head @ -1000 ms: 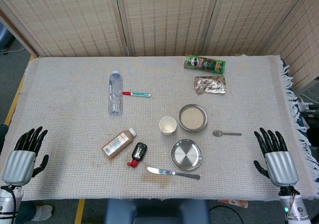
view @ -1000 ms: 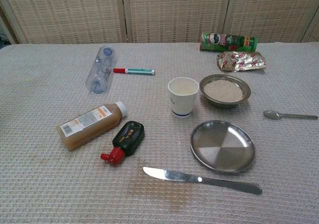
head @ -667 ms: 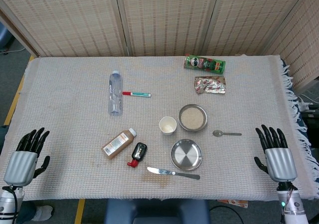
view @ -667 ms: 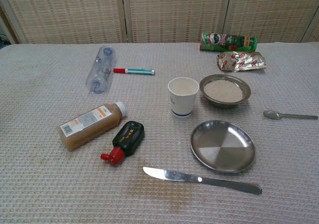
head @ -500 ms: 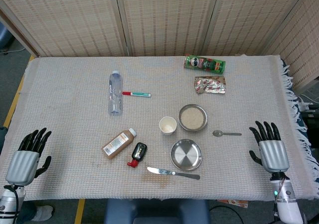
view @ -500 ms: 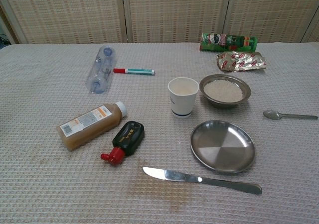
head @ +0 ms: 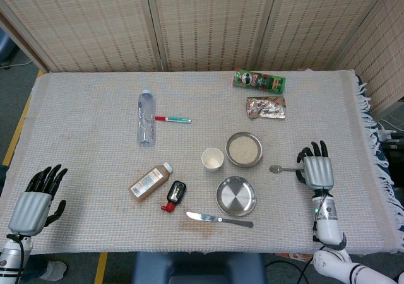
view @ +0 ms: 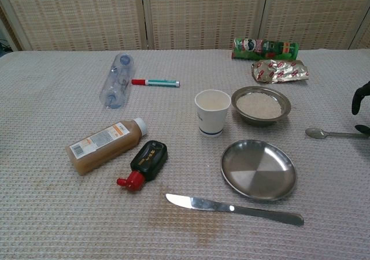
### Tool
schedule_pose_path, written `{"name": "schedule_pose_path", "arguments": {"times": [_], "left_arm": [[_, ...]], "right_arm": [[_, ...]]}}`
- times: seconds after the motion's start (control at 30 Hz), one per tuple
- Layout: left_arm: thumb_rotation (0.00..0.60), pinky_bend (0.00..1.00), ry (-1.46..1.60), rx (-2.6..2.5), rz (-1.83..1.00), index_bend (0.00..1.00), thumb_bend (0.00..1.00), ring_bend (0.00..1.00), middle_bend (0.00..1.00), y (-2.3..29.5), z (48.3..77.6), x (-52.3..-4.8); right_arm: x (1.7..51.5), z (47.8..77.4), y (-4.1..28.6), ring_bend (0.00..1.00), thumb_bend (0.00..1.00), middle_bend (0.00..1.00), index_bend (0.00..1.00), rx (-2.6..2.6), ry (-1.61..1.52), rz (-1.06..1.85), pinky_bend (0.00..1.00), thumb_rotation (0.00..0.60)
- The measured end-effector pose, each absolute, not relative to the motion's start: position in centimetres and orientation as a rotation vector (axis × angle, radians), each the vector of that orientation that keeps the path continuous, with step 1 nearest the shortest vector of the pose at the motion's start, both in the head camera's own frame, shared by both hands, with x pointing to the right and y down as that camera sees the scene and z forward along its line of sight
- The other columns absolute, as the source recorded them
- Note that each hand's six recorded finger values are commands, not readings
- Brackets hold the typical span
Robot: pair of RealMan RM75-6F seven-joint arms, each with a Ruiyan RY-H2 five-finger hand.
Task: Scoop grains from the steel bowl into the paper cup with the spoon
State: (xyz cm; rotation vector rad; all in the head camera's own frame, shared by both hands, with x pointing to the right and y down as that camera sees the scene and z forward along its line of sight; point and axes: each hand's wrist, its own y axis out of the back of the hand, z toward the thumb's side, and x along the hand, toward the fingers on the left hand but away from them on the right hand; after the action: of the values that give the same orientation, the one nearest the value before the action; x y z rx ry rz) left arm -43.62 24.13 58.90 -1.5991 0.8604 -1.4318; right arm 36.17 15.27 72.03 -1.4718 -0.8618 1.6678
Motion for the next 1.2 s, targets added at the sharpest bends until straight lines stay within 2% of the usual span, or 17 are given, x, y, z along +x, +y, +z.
{"name": "schedule_pose_path", "arguments": {"times": [0.5, 0.6, 1.2], "left_arm": [[0.6, 0.12, 0.859, -1.622, -1.411, 0.0, 0.43, 0.0, 0.0, 24.3, 58.4, -43.5], [0.6, 0.12, 0.857, -1.624, -1.409, 0.0, 0.43, 0.0, 0.0, 24.4, 58.4, -43.4], [0.6, 0.12, 0.843, -1.62, -1.416, 0.0, 0.43, 0.0, 0.0, 24.4, 58.6, -43.4]], "right_arm": [[33.3, 75.5, 15.3, 0.09, 0.24, 0.31, 0.49, -1.456, -0.682, 1.768, 0.01, 0.6], [33.3, 75.7, 15.4, 0.09, 0.27, 0.31, 0.5, -1.445, -0.666, 1.769, 0.01, 0.6], [34.1, 75.1, 15.6, 0.09, 0.29, 0.31, 0.5, -1.451, -0.637, 1.756, 0.01, 0.6]]}}
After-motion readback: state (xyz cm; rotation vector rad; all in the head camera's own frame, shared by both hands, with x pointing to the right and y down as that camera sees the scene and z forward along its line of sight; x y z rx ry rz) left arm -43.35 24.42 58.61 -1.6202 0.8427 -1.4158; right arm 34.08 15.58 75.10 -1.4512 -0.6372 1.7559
